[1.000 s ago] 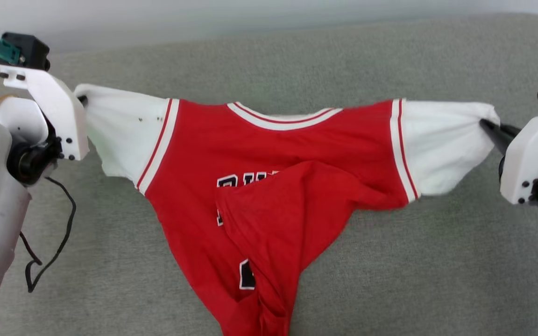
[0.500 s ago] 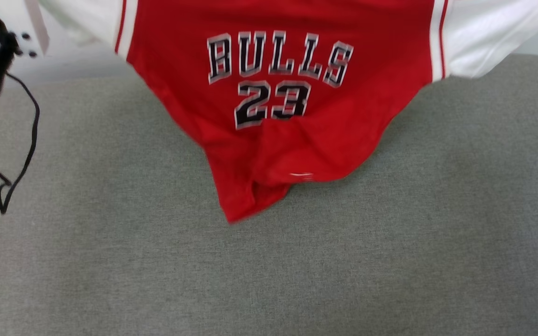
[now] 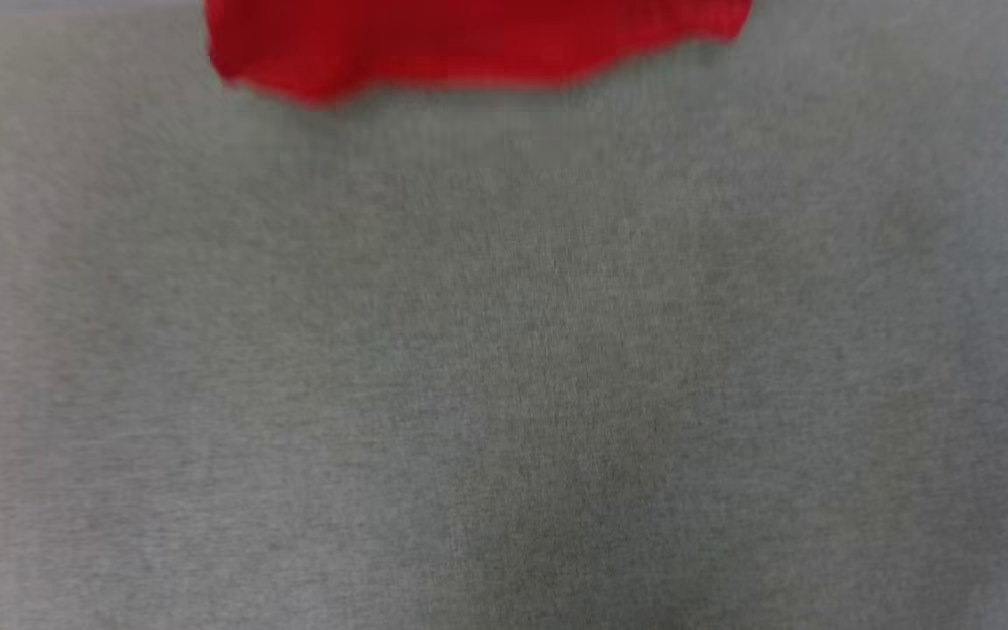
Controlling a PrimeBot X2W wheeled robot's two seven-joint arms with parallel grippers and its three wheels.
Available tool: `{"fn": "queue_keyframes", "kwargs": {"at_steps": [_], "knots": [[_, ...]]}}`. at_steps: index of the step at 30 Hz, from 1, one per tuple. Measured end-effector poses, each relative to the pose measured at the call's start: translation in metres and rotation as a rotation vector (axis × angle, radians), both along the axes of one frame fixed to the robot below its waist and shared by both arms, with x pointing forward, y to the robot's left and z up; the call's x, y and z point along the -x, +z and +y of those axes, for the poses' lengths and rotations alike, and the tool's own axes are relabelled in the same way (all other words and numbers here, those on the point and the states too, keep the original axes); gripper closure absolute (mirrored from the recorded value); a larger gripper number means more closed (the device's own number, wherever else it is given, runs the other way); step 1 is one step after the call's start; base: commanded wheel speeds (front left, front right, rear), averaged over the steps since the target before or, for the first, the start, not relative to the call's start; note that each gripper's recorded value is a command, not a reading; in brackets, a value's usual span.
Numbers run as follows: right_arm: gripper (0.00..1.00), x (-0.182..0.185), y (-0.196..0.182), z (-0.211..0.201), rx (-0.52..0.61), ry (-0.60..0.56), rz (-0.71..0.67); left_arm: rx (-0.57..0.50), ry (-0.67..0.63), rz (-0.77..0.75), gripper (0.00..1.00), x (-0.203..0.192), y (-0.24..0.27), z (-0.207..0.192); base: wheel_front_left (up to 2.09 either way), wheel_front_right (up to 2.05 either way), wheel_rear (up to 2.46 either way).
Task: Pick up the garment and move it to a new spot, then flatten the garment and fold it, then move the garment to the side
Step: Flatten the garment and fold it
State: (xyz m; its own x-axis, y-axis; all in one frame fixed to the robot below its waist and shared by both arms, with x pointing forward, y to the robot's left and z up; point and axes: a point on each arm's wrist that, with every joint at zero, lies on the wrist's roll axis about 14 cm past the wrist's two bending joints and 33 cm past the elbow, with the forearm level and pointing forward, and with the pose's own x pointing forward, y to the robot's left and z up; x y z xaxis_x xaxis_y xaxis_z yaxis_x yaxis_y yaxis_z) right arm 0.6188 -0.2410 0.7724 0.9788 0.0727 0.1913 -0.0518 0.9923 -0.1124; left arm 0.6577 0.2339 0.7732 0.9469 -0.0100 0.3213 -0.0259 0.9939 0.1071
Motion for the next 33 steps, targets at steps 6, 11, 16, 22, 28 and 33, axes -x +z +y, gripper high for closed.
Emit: {"fn": "queue_keyframes", "kwargs": {"at_steps": [6,11,16,22,28,33], "knots": [[1.0,-0.051,-0.001,0.008,0.014,0.016,-0.128,-0.005,-0.019,-0.084,1.0,-0.044,-0.015,-0.009,0.0,0.0,0.0],[1.0,-0.08,-0.02,0.019,0.01,0.055,-0.154,0.003,-0.045,-0.107,1.0,-0.068,-0.042,-0.019,0.0,0.0,0.0],[1.0,-0.107,-0.075,0.033,0.02,0.101,-0.08,0.015,-0.063,-0.077,1.0,-0.089,-0.09,-0.024,0.0,0.0,0.0],[1.0,-0.127,-0.136,0.042,0.014,0.139,0.023,0.048,-0.098,-0.011,1.0,-0.103,-0.148,-0.032,0.0,0.0,0.0],[1.0,-0.119,-0.173,0.05,-0.007,0.18,0.109,0.09,-0.112,-0.002,1.0,-0.091,-0.165,-0.031,0.0,0.0,0.0],[1.0,-0.09,-0.203,0.052,-0.011,0.221,0.188,0.165,-0.112,-0.003,1.0,-0.065,-0.174,-0.02,0.0,0.0,0.0]]}}
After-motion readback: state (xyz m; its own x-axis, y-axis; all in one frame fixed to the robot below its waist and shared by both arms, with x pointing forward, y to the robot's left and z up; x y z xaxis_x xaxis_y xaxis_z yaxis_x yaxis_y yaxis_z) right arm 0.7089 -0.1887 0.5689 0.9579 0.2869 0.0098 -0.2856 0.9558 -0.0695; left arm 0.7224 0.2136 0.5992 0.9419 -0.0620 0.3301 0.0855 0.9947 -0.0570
